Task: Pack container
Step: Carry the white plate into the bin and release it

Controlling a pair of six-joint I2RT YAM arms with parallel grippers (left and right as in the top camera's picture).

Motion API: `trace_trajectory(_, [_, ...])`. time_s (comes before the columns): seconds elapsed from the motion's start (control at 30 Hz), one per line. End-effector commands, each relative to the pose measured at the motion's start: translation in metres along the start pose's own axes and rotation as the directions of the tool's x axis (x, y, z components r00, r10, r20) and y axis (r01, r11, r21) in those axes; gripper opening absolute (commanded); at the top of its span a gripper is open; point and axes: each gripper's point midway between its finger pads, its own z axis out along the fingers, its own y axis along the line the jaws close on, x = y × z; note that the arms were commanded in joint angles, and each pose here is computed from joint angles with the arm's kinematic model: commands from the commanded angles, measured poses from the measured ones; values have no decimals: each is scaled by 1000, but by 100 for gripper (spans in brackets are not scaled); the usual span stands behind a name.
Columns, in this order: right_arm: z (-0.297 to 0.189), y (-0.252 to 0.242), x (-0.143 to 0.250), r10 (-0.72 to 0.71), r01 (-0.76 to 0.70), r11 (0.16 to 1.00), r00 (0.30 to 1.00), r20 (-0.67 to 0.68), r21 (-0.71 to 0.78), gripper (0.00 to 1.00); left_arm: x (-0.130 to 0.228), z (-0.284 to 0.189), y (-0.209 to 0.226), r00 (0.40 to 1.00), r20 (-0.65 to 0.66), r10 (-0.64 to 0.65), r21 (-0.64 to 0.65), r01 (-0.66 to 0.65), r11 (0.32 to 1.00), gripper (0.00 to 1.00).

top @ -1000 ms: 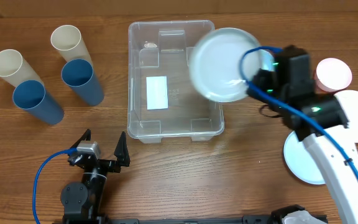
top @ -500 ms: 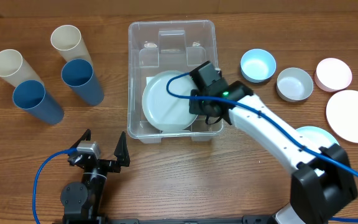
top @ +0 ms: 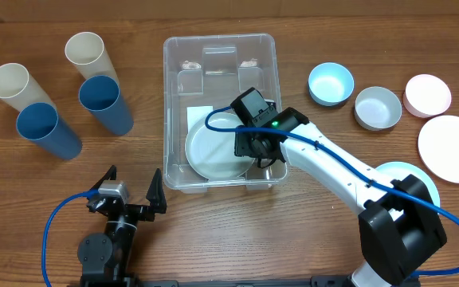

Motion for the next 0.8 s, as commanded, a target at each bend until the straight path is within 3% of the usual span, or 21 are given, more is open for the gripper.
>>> trace_trajectory(0.0, [-21,12,-25,-32,33,999,997,64,-27,62,0,0,-1,1000,1,-14,9,14,1000,100])
trace_trajectory(0.23, [-139,19,-73,22,-16,999,991,130,-48,70,0,0,-1,1000,2,-14,9,14,1000,100])
trace_trajectory(0.4, [-214,-86,-82,276,-292,953,947,162,84,71,0,0,-1,1000,2,-14,9,14,1000,100])
trace_trajectory(0.53, [-270,-168,-64,458,-490,867,855,243,92,74,0,0,-1,1000,1,-14,9,14,1000,100])
trace_trajectory(0.6, [-300,-208,-51,564,-607,793,762,320,48,78,0,0,-1,1000,2,-14,9,14,1000,100])
trace_trajectory(0.7, [-315,-262,-18,685,-754,653,624,377,63,79,0,0,-1,1000,2,-14,9,14,1000,100])
trace_trajectory(0.77, [-299,-292,12,755,-826,549,554,351,123,79,0,0,-1,1000,1,-14,8,14,1000,100])
